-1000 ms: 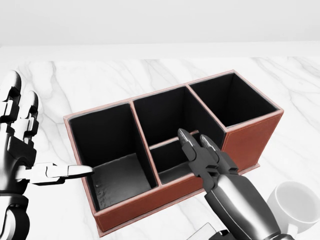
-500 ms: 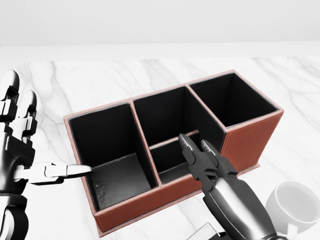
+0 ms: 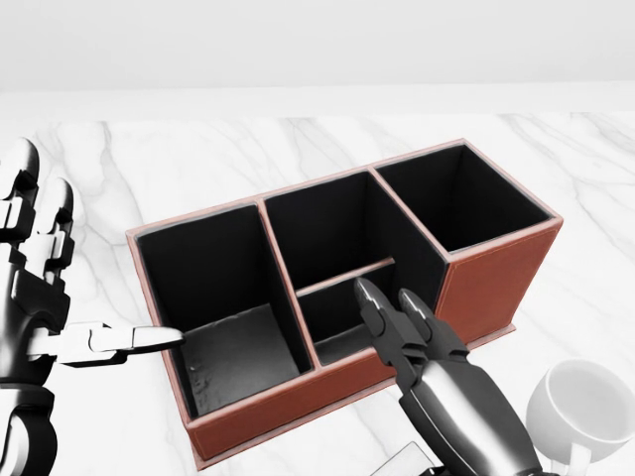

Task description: Pick up the book and place it in the front compartment of the caddy.

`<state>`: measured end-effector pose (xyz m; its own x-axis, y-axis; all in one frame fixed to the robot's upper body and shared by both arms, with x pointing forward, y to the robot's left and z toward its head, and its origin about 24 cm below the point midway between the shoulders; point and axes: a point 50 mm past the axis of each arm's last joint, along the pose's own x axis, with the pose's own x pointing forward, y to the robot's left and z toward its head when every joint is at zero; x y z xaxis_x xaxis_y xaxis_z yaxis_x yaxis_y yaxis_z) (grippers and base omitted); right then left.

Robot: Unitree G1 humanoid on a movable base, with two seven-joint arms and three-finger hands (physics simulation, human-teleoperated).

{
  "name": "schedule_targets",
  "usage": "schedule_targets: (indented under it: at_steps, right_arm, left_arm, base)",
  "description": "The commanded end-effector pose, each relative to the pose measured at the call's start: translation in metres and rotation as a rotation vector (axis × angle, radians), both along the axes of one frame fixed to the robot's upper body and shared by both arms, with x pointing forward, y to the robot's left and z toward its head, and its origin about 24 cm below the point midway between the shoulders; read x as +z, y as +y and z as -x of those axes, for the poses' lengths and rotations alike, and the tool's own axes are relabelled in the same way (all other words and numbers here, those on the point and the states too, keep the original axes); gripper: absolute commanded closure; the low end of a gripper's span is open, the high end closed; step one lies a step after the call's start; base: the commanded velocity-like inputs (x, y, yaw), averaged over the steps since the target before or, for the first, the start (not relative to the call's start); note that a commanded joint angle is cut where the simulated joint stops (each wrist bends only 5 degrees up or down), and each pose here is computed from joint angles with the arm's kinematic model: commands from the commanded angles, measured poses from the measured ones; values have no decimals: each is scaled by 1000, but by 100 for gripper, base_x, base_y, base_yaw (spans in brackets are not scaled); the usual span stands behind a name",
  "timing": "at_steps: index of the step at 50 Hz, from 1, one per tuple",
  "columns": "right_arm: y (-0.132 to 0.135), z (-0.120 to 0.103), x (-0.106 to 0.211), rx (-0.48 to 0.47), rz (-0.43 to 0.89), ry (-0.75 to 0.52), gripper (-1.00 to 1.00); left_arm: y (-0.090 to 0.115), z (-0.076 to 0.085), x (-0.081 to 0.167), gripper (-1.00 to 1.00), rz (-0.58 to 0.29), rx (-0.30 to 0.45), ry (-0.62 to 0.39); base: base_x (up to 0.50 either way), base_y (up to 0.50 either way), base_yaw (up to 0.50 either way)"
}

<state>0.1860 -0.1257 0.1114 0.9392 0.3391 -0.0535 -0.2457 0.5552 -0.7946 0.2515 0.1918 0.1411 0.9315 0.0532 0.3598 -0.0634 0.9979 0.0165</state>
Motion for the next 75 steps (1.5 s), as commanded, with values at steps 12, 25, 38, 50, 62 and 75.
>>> schedule_targets:
  at_steps: [12,25,38,50,62,75]
  right_arm:
    - [-1,0,-6,-9,21,21,-100]
    - [1,0,-8,1,32,21,-100]
    - [5,-1,-6,18,36,15,-100]
    - [7,-2,-6,31,51,8,-100]
    - [9,-5,-3,47,69,-4,-100]
    - [9,-4,-2,55,88,-8,-100]
  left_arm:
    - [-1,0,-1,-95,-2,-2,3]
    - [-1,0,-2,-95,-2,-3,10]
    - [-1,-1,-3,-95,-3,-2,16]
    - [-2,0,-3,-95,-5,-3,15]
    - [-2,-1,-5,-95,-6,-3,23]
    - [-2,0,-3,-95,-8,-4,14]
  base:
    - [0,0,0]
    - [0,0,0]
    - [0,0,0]
    - [0,0,0]
    - [0,0,0]
    - [0,0,0]
